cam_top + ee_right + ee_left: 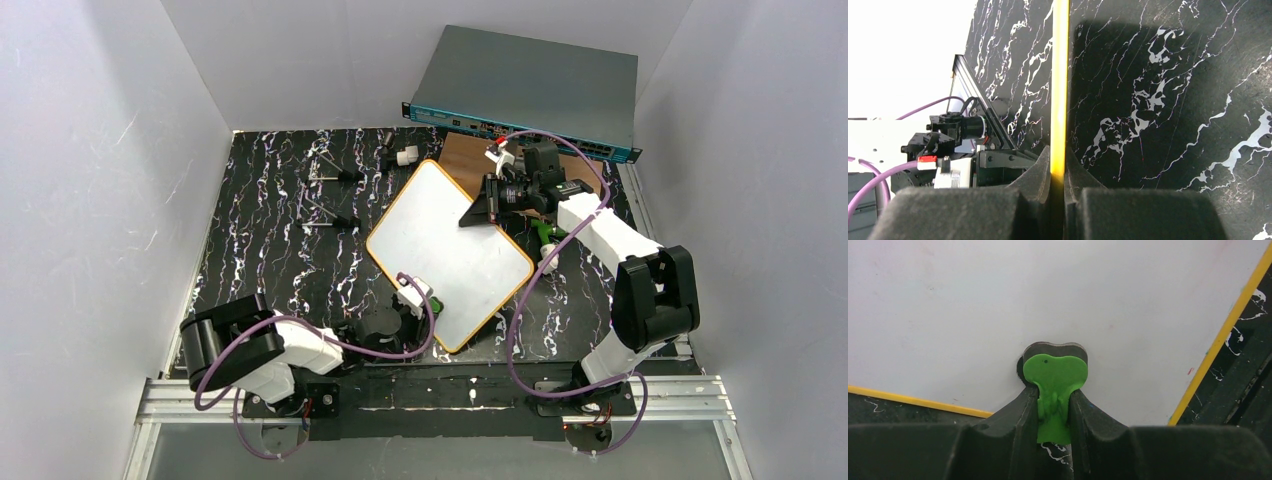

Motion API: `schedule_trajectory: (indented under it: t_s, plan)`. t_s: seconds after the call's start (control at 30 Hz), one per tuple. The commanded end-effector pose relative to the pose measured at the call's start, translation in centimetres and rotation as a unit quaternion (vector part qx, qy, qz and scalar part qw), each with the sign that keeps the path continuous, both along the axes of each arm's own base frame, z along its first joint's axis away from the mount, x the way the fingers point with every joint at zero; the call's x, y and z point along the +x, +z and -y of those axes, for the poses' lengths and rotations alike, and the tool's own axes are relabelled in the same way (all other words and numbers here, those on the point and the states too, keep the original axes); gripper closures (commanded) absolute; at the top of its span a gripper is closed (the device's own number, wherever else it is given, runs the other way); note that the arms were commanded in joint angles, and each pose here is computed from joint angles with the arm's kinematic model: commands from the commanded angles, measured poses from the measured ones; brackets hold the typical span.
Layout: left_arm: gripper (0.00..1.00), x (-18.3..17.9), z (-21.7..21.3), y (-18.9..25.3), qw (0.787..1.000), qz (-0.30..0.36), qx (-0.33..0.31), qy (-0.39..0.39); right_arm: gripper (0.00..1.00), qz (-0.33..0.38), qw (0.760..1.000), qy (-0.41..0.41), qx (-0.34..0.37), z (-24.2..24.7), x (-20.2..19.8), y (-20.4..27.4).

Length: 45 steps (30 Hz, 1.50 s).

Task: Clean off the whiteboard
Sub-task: Erase the whiteboard at the center of the board, then place the whiteboard eraser at the center of the board.

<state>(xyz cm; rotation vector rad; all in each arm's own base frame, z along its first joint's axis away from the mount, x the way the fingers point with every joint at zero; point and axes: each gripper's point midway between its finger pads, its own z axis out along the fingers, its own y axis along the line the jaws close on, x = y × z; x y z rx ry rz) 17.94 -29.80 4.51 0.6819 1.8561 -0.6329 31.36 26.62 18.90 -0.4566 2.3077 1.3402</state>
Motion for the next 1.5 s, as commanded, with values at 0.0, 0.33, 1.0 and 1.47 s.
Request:
schedule_trajectory:
  t_s: [0.0,0.33,1.0,1.47]
  plan:
    - [1.0,-1.6,0.0,-2.2,0.999,-0.025,0.014,-0.013,0.99,0.022,0.993,0.08,0.079,-2.2,-2.4,4.1]
    - [1.0,0.0,-3.3,-2.4,0.998,0.008,0.062,0.028,0.99,0.022,0.993,0.08,0.079,-2.2,-2.6,4.0]
    - [1.0,2.5,-10.3,5.7,0.97,-0.165,-0.065,0.164,0.99,0.162,0.976,0.14,0.028,0.2,-6.0,6.6]
    - [0.91,-1.1,-9.4,1.5,0.949,-0.282,-0.044,0.131,0.99,0.288,0.937,0.161,-0.115,5.9,-8.5,8.2]
